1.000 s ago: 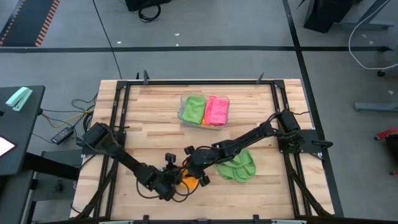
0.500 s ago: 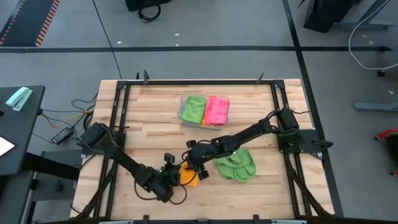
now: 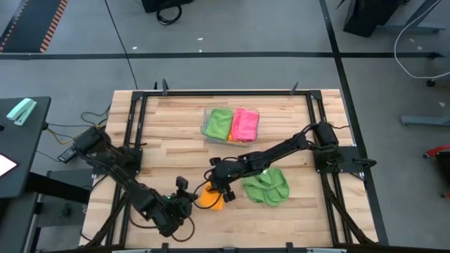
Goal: Fold microfiber towels
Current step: Fold the yellow microfiber cloth
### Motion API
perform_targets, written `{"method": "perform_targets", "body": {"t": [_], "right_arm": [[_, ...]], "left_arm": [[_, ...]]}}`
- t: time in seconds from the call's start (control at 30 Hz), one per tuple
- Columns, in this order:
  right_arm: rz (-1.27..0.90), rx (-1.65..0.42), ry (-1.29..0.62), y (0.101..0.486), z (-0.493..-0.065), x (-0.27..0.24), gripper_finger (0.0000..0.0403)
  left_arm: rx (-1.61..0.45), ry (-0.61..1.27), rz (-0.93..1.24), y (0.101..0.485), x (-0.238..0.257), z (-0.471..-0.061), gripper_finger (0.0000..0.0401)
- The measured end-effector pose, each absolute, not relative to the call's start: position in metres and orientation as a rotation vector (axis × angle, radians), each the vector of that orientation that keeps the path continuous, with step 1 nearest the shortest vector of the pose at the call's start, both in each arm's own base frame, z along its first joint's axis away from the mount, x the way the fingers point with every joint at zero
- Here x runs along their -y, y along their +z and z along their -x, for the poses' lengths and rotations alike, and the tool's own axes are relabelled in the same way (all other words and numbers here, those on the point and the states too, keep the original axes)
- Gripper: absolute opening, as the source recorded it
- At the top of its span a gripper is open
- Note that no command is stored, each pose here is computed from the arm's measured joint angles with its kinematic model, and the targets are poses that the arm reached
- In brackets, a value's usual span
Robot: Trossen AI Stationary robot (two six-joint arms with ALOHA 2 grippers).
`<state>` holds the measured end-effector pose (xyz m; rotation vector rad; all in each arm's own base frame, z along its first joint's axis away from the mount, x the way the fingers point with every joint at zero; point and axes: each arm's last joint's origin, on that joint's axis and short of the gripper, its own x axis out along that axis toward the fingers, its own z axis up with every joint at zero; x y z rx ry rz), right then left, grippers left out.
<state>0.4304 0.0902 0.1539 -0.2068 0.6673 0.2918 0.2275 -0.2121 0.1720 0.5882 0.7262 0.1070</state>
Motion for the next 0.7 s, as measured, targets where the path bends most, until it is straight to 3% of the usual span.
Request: {"method": "perform_targets", "body": {"t": [0.3,0.7], "right_arm": [[0.225,-0.746,0.236,0.155,-0.433,-0.067,0.0177],[0.22,-0.791,0.235,0.164,-0.426,-0.063,0.0177]], "left_arm": [[-0.674,0.098,-0.523,0.179,0.207,-0.244,0.001],[-0.718,0.214,-0.473,0.16,0.176,-0.28,0.0033]]}}
